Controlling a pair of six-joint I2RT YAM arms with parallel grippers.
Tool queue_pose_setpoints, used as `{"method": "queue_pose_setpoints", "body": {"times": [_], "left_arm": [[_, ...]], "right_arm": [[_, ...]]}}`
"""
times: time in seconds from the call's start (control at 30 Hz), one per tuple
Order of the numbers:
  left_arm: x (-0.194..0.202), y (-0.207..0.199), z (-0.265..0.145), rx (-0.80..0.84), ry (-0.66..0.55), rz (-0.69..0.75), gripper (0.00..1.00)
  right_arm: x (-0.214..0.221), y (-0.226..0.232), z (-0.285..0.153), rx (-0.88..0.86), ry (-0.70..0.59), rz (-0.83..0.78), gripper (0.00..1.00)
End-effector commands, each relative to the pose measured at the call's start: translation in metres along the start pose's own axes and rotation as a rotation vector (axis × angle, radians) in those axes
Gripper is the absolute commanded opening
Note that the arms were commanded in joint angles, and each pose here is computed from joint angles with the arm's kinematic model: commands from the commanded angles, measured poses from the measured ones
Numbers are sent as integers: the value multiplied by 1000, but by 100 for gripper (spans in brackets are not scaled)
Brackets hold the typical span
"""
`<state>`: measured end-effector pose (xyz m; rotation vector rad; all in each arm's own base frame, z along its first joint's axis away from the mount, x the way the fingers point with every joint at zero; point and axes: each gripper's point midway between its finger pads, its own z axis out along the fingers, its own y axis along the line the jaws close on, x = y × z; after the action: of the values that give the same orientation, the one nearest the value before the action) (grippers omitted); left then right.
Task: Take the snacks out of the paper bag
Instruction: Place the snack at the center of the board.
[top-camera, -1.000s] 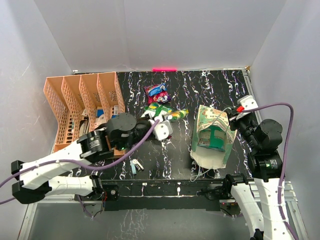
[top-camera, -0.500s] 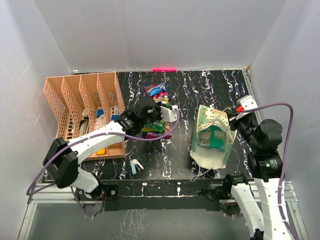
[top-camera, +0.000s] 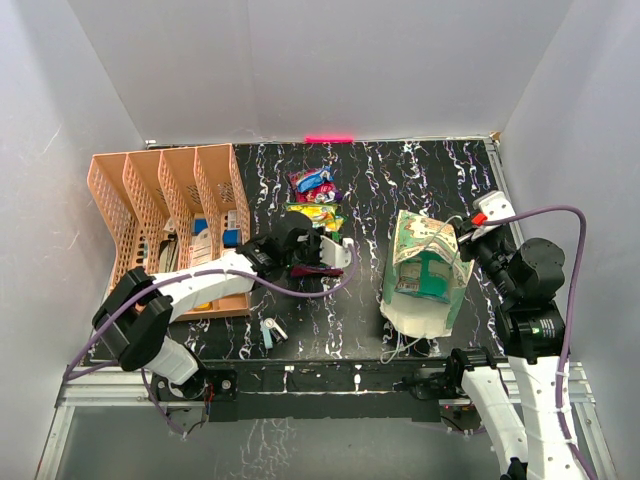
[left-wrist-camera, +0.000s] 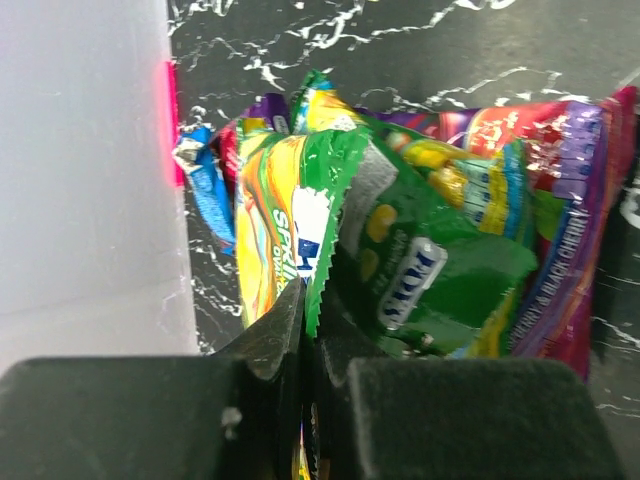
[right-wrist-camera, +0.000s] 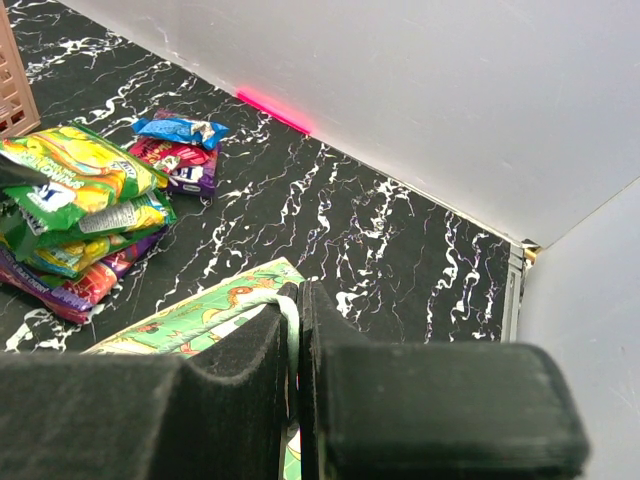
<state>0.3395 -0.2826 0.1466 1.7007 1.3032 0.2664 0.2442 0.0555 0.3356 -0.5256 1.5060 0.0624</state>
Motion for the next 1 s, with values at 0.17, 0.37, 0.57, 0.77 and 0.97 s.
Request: {"method": "queue_pose_setpoints", "body": {"times": [0.17, 0.37, 0.57, 0.77, 0.97], "left_arm": [[-6, -24, -10, 57, -85, -80, 0], [4, -39, 2, 84, -53, -85, 3], [1, -36, -2, 79, -69, -123, 18], [-15, -14, -27, 45, -115, -208, 34], [-48, -16, -79, 156, -272, -294, 72]], "right_arm": [[-26, -2, -7, 8, -79, -18, 7], [-27, -1, -7, 0, -81, -12, 7], [-27, -1, -8, 4, -81, -15, 7], [-28, 1, -6, -15, -83, -15, 7], [-28, 3, -4, -26, -85, -15, 7]]}}
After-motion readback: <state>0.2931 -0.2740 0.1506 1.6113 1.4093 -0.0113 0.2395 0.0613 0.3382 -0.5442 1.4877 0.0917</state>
